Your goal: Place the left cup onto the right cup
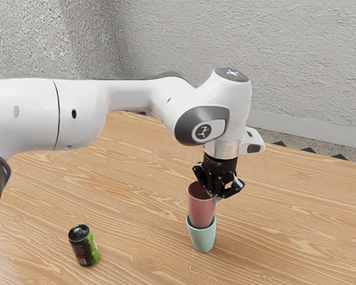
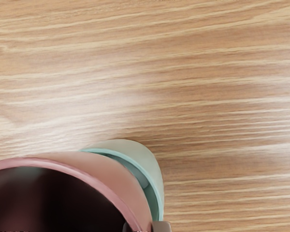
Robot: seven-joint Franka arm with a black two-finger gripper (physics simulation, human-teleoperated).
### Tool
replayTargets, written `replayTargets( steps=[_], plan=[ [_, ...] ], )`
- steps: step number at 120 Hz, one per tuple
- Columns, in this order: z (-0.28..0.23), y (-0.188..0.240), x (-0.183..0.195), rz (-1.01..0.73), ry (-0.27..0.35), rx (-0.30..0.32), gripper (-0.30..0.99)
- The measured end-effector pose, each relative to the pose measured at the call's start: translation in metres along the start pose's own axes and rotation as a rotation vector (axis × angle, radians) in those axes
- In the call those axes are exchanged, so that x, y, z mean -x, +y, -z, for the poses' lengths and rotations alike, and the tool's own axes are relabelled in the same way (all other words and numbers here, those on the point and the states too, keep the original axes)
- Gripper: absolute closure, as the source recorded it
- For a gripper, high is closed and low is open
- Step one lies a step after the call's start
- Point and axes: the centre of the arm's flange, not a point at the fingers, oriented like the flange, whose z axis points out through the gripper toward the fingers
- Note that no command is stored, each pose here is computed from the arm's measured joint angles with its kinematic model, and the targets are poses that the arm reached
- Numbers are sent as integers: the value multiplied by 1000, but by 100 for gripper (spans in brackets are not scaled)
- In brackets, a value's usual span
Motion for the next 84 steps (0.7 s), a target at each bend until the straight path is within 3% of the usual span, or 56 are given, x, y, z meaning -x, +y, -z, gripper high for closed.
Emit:
replayTargets(
  steps=[32, 84],
  plan=[
    [-5, -1, -3, 8, -4, 3, 78],
    [2, 6, 4, 23, -10, 8, 58]
  ],
)
